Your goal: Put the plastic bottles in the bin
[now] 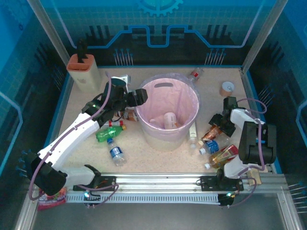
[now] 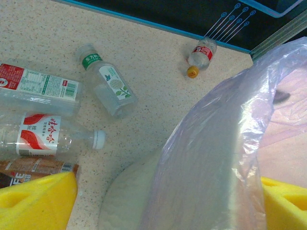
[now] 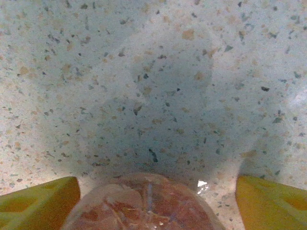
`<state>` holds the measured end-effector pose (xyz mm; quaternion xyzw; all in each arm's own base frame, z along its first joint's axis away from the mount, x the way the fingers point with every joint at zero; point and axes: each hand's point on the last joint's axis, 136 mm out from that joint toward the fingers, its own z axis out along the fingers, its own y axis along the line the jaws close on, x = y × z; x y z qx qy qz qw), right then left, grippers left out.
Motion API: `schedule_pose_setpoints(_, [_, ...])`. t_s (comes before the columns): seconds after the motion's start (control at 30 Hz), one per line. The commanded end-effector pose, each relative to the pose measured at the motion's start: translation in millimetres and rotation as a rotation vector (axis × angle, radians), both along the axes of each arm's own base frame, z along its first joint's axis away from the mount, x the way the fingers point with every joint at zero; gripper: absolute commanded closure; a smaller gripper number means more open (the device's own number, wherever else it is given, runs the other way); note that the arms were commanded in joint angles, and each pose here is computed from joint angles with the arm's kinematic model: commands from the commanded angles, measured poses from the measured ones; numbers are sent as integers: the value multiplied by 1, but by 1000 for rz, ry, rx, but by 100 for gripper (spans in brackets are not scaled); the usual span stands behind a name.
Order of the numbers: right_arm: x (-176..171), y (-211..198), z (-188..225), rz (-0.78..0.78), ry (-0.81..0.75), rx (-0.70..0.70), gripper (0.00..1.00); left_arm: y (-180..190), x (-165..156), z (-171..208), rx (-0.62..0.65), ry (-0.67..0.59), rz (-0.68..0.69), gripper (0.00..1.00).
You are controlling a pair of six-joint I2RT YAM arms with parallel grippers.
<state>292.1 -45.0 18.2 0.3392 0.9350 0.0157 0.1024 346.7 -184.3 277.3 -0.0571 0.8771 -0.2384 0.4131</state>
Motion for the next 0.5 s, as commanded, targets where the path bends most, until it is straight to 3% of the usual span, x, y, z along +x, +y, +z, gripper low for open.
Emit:
schedule_pose_setpoints(0.0, [4, 2, 7, -14, -36, 23, 21, -3, -1, 1, 16, 9, -18, 13])
schedule_pose_setpoints(0.13, [8, 5, 25, -1, -70, 41, 23, -2, -1, 0, 12, 7, -11, 13])
schedule_pose_setpoints(0.47, [27, 11, 121, 65, -272, 51, 32, -1, -3, 9, 2, -13, -12, 13])
